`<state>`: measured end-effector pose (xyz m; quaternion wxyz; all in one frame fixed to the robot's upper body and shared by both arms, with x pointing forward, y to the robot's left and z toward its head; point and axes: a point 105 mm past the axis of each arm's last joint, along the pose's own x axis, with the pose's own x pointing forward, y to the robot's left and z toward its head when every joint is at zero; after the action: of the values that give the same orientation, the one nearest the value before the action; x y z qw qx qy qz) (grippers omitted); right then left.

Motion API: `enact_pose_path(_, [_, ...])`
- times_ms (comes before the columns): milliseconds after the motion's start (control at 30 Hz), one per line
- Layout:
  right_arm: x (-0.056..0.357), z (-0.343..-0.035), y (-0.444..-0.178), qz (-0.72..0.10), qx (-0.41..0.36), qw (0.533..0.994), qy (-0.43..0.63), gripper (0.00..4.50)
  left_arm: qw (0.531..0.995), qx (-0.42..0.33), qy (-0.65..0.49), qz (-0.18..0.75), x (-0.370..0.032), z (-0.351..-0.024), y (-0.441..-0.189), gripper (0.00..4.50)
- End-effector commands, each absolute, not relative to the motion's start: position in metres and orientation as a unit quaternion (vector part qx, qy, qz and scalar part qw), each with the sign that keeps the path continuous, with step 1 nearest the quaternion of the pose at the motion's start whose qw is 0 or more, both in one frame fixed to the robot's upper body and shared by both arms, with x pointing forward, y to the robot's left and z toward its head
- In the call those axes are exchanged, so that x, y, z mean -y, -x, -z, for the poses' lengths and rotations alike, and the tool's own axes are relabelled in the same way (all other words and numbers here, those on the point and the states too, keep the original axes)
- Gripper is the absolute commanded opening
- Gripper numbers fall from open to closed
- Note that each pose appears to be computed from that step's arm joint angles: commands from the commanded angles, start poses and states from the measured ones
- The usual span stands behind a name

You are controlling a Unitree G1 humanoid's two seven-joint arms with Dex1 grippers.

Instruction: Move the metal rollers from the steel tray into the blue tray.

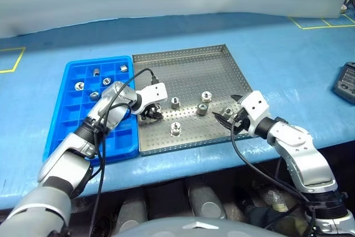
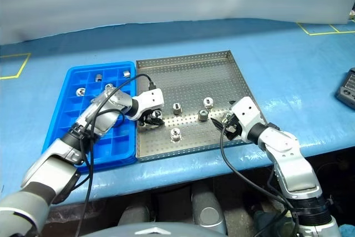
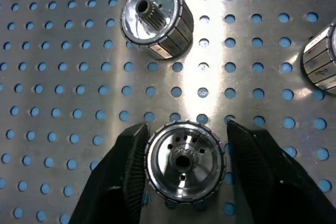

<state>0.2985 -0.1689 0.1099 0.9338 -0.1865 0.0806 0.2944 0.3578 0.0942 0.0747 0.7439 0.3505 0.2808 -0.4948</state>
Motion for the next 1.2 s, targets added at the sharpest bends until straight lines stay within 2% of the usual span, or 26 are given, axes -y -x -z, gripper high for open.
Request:
enact_pose_path(33, [0.170,-0.123,-0.301,-0.286,-0.056,0.937,0.194,4.50,0.739,-0.294,-0.359,0.488,-0.100,-0.069,-0.355,1.68])
enact_pose_path(267, [0.164,-0.126,-0.301,-0.305,-0.051,0.932,0.188,4.50,0.756,-0.279,-0.344,0.482,-0.098,-0.077,-0.359,1.68])
enact_pose_path(400, [0.150,-0.133,-0.294,-0.344,-0.035,0.922,0.173,4.50,0.793,-0.222,-0.276,0.495,-0.081,-0.107,-0.364,1.68])
enact_pose_path(567, [0.138,-0.137,-0.282,-0.387,-0.027,0.911,0.136,4.50,0.815,-0.194,-0.192,0.511,-0.075,-0.130,-0.356,1.68])
enact_pose_path(667, [0.125,-0.136,-0.274,-0.424,-0.028,0.900,0.100,4.50,0.830,-0.196,-0.171,0.493,-0.087,-0.131,-0.349,1.68])
enact_pose_path(767, [0.120,-0.126,-0.271,-0.437,-0.044,0.893,0.095,4.50,0.857,-0.198,-0.167,0.446,-0.105,-0.129,-0.344,1.68])
enact_pose_path(1000, [0.114,-0.116,-0.279,-0.423,-0.053,0.902,0.065,4.50,0.951,-0.151,-0.114,0.246,-0.156,-0.136,-0.335,1.68])
enact_pose_path(1200, [0.115,-0.115,-0.284,-0.426,-0.059,0.900,0.068,4.50,0.988,-0.096,-0.033,0.114,-0.178,-0.146,-0.324,1.68])
